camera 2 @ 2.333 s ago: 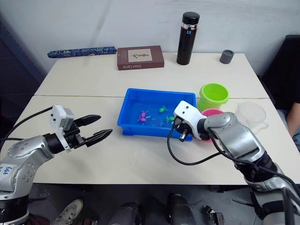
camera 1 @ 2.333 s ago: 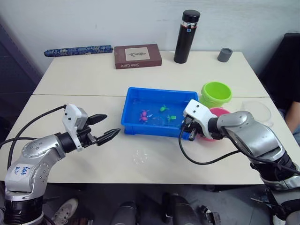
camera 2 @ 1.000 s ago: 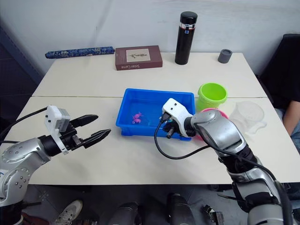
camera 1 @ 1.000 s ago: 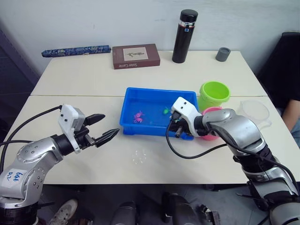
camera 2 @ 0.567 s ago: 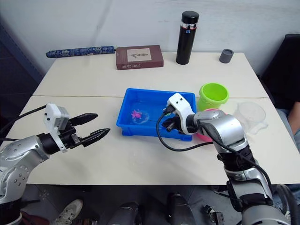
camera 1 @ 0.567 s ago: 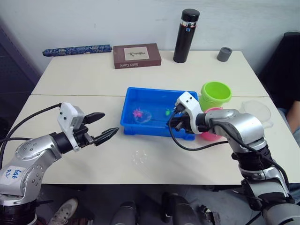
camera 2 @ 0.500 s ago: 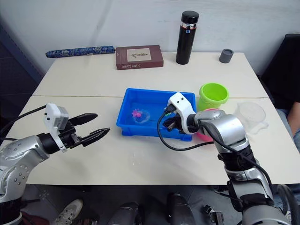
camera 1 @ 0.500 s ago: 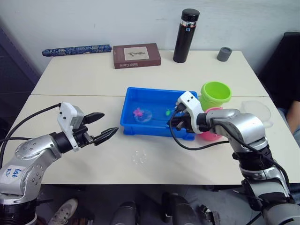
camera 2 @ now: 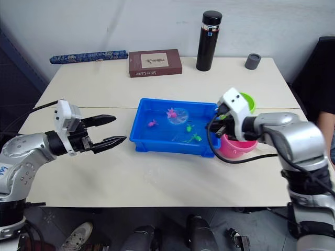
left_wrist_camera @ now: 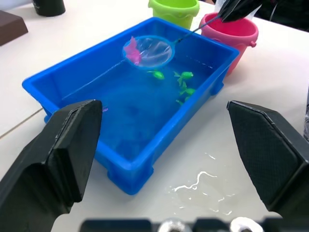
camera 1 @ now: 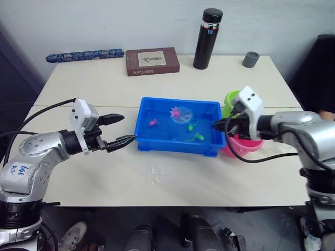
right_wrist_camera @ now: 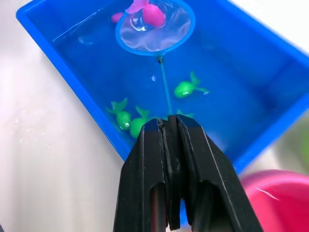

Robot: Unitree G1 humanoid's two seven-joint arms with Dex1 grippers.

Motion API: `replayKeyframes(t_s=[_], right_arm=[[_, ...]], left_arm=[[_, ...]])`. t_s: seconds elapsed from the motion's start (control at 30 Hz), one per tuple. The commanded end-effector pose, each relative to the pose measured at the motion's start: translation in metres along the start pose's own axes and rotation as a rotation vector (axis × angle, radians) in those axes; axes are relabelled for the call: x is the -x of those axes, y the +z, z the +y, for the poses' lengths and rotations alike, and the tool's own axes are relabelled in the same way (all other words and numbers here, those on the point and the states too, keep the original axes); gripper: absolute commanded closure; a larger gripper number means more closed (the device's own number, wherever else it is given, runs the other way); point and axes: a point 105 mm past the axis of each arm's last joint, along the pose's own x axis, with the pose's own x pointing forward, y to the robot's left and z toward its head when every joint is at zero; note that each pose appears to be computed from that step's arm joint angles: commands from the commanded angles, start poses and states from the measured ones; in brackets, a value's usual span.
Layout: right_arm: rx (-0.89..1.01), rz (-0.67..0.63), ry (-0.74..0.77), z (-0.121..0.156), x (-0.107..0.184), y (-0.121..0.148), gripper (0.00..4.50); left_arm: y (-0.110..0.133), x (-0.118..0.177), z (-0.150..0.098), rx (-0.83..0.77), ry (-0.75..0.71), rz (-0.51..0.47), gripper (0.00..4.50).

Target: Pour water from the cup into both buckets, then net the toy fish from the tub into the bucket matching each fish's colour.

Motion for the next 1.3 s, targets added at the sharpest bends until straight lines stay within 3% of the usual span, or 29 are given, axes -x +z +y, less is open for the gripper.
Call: replayKeyframes(t_s=[0.03, 0.33, 0.63, 0.93, 1.1, 1.3], right_arm=[[0.075, -0.049, -0.054, -0.007, 0.034, 0.016, 4.5], [0.097, 0.026, -0.295, -0.031, 0.111, 0.011, 4.5], [0.075, 0.089, -0.438, -0.023, 0.156, -0.013, 4.5], [0.25, 0.311, -0.521, -0.012, 0.158, -0.062, 4.5], [0.521, 0.392, -0.544, -0.018, 0.148, -0.069, 4.5], [0.776, 0.402, -0.524, -0.017, 0.139, -0.065, 4.5]], left_arm=[[0.008, -0.004, 0.003, -0.055, -0.029, -0.012, 0.04], [0.022, -0.033, 0.013, -0.101, -0.138, -0.066, 0.04], [0.026, -0.056, 0.021, -0.126, -0.225, -0.084, 0.04], [0.029, -0.075, 0.025, -0.145, -0.293, -0.091, 0.04], [0.029, -0.077, 0.025, -0.147, -0.304, -0.09, 0.04], [0.026, -0.075, 0.026, -0.145, -0.303, -0.083, 0.04]])
